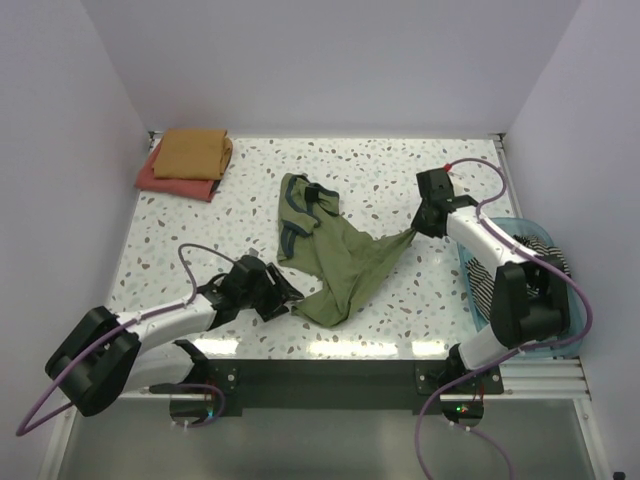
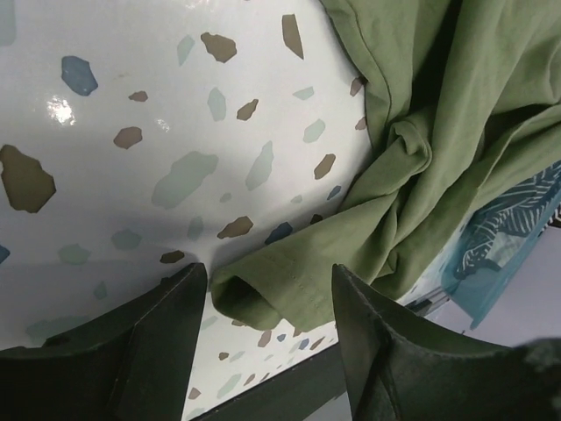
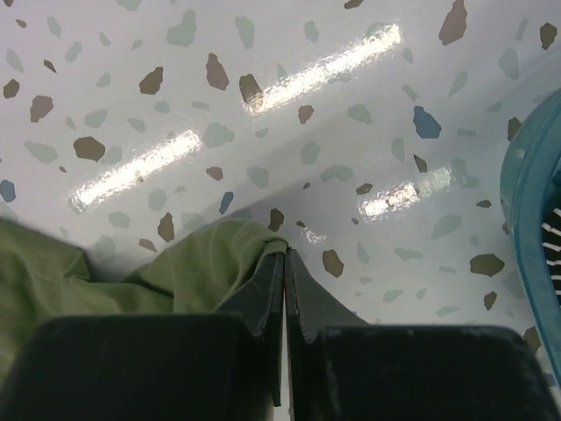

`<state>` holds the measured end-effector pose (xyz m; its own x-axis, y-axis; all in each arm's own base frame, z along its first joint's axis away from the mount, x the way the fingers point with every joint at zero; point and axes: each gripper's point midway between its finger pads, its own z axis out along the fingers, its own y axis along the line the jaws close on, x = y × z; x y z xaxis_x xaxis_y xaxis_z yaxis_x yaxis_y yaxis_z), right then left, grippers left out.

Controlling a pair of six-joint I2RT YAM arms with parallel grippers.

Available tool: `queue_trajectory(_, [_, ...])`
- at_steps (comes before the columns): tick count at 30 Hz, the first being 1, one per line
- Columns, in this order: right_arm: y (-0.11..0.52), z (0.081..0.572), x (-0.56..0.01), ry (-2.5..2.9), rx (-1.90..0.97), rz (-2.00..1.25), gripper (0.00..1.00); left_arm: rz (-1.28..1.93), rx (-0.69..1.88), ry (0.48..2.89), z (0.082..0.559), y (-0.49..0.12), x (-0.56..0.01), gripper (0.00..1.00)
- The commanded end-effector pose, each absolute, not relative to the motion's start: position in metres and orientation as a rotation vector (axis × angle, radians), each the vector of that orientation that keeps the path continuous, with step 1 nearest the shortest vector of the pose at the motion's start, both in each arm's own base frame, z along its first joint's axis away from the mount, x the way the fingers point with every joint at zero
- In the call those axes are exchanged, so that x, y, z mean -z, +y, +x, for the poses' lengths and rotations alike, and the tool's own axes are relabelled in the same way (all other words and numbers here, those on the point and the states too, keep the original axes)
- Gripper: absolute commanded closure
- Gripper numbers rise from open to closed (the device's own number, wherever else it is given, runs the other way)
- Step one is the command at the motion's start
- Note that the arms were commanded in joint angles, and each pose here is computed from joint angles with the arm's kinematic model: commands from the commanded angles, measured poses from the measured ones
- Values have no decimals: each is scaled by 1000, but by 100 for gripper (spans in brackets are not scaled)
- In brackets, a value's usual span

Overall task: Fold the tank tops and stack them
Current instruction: Flatten the tank top out

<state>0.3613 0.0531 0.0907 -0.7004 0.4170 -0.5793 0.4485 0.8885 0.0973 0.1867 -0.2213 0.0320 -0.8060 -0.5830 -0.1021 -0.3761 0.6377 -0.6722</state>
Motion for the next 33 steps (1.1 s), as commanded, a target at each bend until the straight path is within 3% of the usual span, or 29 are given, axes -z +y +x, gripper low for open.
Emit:
queue_trajectory(1, [52, 369, -112, 2371, 11, 615, 100, -711, 828, 2607, 180, -215, -20, 37])
queue_trajectory(8, [54, 374, -114, 2364, -29, 621, 100, -656, 754, 2651, 175, -223, -8, 37])
queue_trajectory(11, [56, 376, -118, 2359, -44, 616, 100, -613, 711, 2682, 173, -224, 2, 46])
queue_trajectory(14, [55, 378, -122, 2352, -50, 616, 100, -571, 680, 2680, 177, -224, 7, 64])
queue_trajectory(18, [54, 383, -139, 2328, -64, 603, 100, -430, 667, 2584, 204, -228, -17, 97])
queue_trajectory(26, [50, 393, -239, 2155, -147, 563, 100, -313, 663, 2208, 273, -215, -177, 100])
queue_trajectory(33, [42, 352, -409, 1808, -281, 470, 100, -300, 581, 1829, 276, -159, -365, 100])
